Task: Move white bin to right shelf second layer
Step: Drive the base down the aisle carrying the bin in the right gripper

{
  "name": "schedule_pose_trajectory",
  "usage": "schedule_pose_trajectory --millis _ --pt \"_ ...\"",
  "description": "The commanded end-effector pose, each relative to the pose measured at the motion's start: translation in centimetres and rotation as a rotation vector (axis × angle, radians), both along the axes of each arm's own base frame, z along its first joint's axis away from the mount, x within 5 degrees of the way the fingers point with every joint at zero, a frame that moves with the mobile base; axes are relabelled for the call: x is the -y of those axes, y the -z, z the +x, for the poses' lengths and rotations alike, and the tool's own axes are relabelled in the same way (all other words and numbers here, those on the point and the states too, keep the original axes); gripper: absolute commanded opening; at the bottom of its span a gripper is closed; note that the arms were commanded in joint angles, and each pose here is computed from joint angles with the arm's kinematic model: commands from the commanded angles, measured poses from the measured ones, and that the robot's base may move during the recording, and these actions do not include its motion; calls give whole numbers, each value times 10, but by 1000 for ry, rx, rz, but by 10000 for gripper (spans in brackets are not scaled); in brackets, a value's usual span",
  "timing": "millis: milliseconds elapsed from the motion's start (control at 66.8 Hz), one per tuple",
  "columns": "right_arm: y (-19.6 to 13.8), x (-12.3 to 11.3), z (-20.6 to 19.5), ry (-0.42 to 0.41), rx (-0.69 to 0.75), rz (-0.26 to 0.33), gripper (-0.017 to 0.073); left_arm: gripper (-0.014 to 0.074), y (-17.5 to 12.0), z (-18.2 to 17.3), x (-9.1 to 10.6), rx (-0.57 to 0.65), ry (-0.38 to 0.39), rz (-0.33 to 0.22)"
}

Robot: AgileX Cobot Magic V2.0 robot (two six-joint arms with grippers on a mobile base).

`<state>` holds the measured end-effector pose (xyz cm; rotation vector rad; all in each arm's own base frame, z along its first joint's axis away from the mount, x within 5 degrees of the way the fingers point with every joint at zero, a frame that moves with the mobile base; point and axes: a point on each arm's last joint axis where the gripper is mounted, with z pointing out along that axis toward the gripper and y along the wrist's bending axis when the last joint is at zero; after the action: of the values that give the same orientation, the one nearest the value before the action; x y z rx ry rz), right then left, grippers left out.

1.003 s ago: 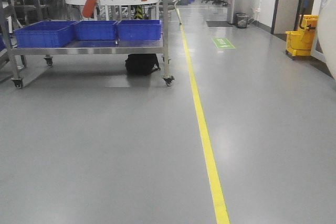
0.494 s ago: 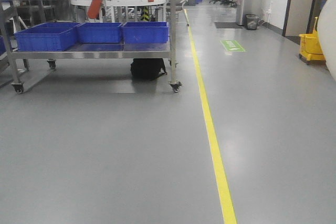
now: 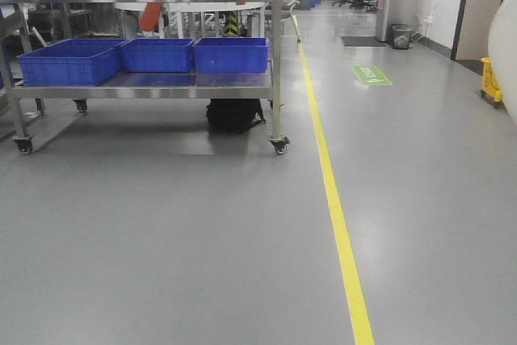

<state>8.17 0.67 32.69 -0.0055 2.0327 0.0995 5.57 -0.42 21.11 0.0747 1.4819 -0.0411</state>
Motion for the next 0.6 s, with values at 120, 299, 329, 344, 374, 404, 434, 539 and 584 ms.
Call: schedule_pose_trajectory --millis 120,299,329,344,374,404,434,539,584 --pt "-16 1 3 14 113 14 88 85 4 0 0 58 3 -9" --pt "-16 1 3 14 112 14 88 85 4 0 0 58 3 -9" --pt "-16 1 3 14 112 14 88 85 4 0 0 58 3 -9" --pt "-16 1 3 14 112 14 88 85 4 0 0 58 3 -9" --pt "-16 1 3 14 112 14 88 85 4 0 0 58 3 -9" --pt "-16 1 3 14 112 14 88 85 4 0 0 58 3 -9" --pt "-16 1 3 14 112 14 88 85 4 0 0 58 3 -9" --pt "-16 1 3 14 112 14 88 85 4 0 0 58 3 -9" --pt "-16 1 3 14 112 14 88 85 4 0 0 58 3 -9"
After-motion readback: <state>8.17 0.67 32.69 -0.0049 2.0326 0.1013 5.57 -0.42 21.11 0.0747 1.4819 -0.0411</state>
